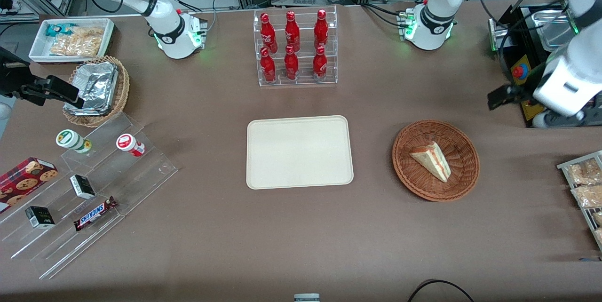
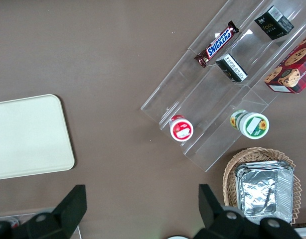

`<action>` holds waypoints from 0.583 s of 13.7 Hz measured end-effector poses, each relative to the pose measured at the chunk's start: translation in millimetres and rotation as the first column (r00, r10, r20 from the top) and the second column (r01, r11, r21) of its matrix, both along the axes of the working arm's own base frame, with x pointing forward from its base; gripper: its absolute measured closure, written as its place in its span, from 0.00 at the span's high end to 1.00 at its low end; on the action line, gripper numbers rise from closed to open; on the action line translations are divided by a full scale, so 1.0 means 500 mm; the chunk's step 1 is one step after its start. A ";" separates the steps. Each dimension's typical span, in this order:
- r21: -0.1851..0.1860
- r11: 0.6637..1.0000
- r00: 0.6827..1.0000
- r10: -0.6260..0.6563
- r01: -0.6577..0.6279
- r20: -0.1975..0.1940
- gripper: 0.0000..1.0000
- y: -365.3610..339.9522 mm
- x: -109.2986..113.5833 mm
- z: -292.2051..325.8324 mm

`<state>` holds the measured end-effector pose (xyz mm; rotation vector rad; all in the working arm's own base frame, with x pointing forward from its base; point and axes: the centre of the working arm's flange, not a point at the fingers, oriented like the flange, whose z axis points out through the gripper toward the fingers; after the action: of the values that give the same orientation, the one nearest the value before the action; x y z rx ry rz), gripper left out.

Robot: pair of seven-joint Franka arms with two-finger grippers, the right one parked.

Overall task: Place sandwich from basket to tray
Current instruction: 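Move the left gripper over the sandwich in the wicker basket, then lower the open left gripper around the wrapped sandwich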

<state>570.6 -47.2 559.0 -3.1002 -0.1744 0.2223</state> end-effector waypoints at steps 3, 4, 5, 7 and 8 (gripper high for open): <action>0.000 0.999 0.999 0.050 -0.050 0.020 1.00 -0.021 0.028 -0.161; 0.000 0.997 0.997 0.073 -0.073 0.034 1.00 -0.030 0.025 -0.211; 0.000 0.996 0.995 0.092 -0.092 0.047 1.00 -0.041 0.017 -0.257; -0.005 0.982 0.978 0.188 -0.189 0.093 1.00 -0.074 -0.002 -0.336; -0.017 0.965 0.956 0.263 -0.263 0.127 1.00 -0.087 -0.011 -0.369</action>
<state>564.9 -90.6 374.7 -3.0825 -0.5925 0.0275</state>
